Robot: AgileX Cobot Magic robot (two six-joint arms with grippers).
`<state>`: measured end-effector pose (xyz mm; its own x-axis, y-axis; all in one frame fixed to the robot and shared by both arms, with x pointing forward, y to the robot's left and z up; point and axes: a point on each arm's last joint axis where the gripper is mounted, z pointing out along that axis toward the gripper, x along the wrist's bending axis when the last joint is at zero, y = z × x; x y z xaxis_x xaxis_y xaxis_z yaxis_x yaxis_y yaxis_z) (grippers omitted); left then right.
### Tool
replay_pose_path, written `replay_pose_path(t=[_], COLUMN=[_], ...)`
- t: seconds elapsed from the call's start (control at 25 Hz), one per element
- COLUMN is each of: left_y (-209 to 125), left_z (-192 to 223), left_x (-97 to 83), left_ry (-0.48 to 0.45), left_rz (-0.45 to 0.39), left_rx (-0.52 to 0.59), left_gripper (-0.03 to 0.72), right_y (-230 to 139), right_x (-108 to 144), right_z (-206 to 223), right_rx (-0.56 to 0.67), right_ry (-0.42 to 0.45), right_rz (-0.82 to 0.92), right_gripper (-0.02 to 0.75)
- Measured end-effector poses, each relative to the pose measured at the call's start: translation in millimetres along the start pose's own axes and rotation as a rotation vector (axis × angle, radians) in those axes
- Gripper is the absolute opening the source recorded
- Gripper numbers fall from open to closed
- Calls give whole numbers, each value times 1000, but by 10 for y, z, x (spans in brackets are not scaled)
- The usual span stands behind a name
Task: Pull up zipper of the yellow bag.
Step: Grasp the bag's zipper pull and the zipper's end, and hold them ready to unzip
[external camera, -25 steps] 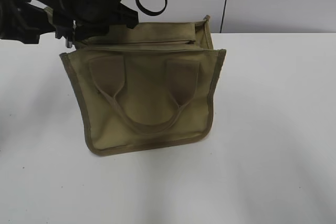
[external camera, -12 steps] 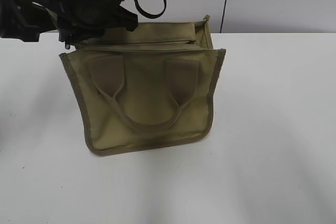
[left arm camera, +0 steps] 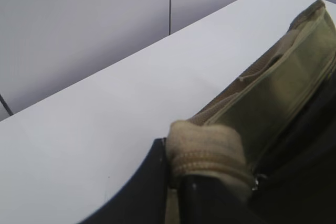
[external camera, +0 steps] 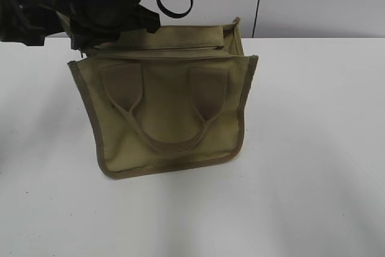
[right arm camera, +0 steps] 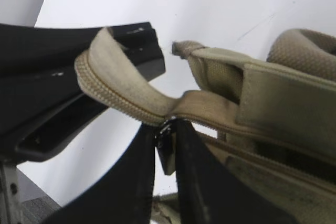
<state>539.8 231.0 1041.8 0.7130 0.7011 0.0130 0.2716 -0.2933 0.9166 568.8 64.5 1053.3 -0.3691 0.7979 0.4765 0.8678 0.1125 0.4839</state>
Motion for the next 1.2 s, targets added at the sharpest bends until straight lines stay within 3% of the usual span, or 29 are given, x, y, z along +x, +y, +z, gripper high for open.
replay_pose_path(t=[0.08, 0.4, 0.76, 1.2], left_y=[0, -79, -68, -47], left_z=[0, -1, -22, -26], left_x=[0, 35, 27, -7], left_ry=[0, 43, 51, 46], left_rz=[0, -25, -37, -138], left_rx=[0, 87, 98, 94], left_gripper=[8, 8, 8, 8], right_y=[-4, 164, 241, 290], right_x=[13, 84, -59, -343], right_z=[-41, -310, -381, -462], right_rx=[22, 40, 73, 183], right_ry=[-6, 6, -4, -37], right_rz=[-25, -120, -139, -159], right_gripper=[25, -13, -13, -13])
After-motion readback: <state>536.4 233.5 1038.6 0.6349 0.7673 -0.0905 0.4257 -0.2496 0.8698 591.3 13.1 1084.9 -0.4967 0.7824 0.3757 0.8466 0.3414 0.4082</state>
